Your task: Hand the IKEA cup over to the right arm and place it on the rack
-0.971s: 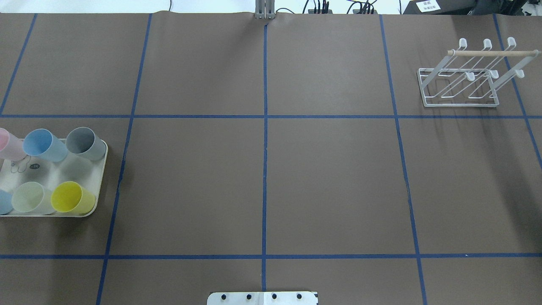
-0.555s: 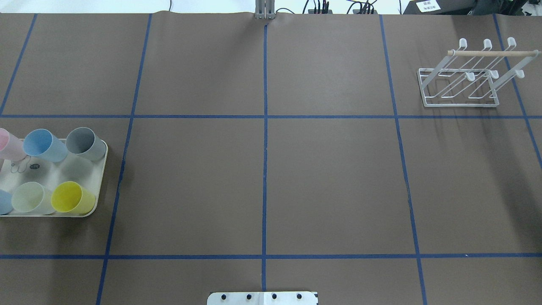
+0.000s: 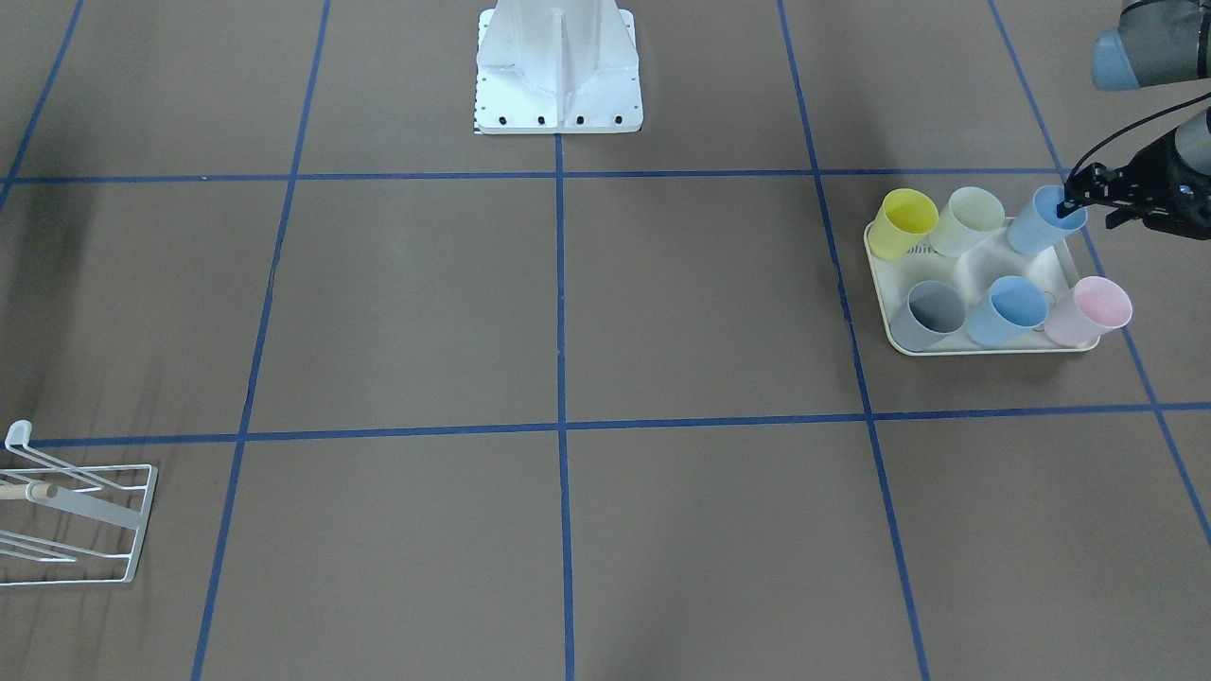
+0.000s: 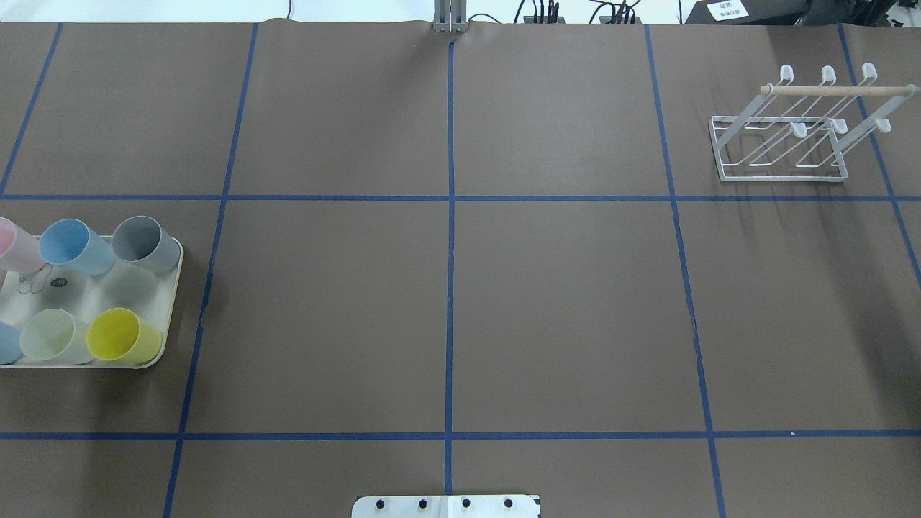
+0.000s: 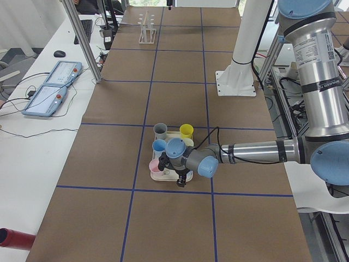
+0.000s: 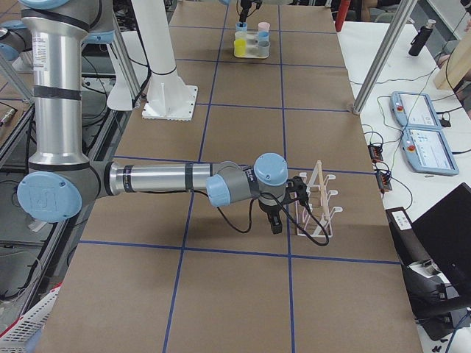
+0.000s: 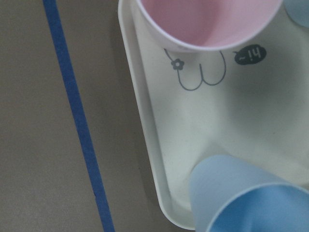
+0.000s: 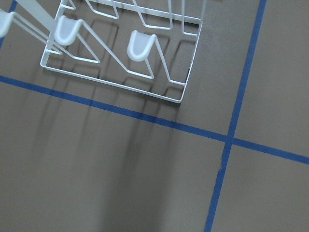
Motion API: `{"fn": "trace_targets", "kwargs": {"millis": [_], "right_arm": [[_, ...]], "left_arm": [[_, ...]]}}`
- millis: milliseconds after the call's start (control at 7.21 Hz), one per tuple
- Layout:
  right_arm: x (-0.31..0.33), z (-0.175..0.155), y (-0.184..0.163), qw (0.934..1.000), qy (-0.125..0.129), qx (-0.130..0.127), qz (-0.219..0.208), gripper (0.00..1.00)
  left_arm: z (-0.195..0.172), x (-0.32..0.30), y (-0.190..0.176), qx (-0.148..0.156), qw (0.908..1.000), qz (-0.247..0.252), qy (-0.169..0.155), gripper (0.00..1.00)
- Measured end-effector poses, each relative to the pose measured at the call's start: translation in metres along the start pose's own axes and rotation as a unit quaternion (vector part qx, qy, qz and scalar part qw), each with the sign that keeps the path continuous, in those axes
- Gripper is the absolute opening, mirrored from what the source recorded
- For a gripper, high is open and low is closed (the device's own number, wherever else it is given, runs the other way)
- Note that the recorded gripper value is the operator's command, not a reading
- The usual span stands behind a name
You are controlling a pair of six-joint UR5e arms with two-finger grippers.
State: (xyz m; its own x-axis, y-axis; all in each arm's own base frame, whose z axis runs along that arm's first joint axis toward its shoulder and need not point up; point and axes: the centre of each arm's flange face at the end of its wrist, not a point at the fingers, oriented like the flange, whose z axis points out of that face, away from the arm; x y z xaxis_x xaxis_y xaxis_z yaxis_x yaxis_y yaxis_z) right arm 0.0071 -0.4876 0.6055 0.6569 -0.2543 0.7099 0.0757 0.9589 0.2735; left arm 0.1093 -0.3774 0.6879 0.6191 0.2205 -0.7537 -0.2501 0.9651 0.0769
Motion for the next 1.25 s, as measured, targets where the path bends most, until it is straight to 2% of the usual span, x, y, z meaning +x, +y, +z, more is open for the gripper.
{"fn": "trace_targets", "kwargs": {"millis": [139, 416, 555, 832, 971, 1109, 1248], "right_arm": [[-0.005, 0.004, 0.001, 1.0000, -0.002, 0.000, 0.002, 0.99], [-0.020, 0.016, -0.001, 0.9999, -0.008, -0.010, -0.001, 0.99], [-0.023, 0.019, -0.003, 0.9999, -0.009, -0.012, -0.002, 0.99], [-0.037, 0.020, -0.013, 0.9997, -0.012, -0.008, -0.018, 0.99], [-0.052, 0.020, -0.021, 0.9993, -0.019, 0.005, -0.032, 0.99], [-0.072, 0.021, -0.029, 0.9987, -0.034, 0.026, -0.028, 0.99], [-0.106, 0.023, -0.043, 0.9967, -0.063, 0.050, -0.002, 0.99]], "left_arm": [[-0.001, 0.004, -0.002, -0.001, 0.9999, 0.003, 0.011, 0.00], [-0.009, 0.007, 0.004, -0.009, 0.9970, -0.005, 0.076, 0.00], [-0.027, -0.009, 0.008, 0.009, 0.9951, -0.024, 0.096, 0.00], [-0.072, -0.051, 0.014, 0.069, 0.9899, -0.071, 0.101, 0.00], [-0.095, -0.055, 0.001, 0.088, 0.9857, -0.100, 0.103, 0.00], [-0.119, -0.045, -0.024, 0.100, 0.9794, -0.136, 0.111, 0.00], [-0.148, -0.019, -0.053, 0.111, 0.9692, -0.175, 0.133, 0.00]]}}
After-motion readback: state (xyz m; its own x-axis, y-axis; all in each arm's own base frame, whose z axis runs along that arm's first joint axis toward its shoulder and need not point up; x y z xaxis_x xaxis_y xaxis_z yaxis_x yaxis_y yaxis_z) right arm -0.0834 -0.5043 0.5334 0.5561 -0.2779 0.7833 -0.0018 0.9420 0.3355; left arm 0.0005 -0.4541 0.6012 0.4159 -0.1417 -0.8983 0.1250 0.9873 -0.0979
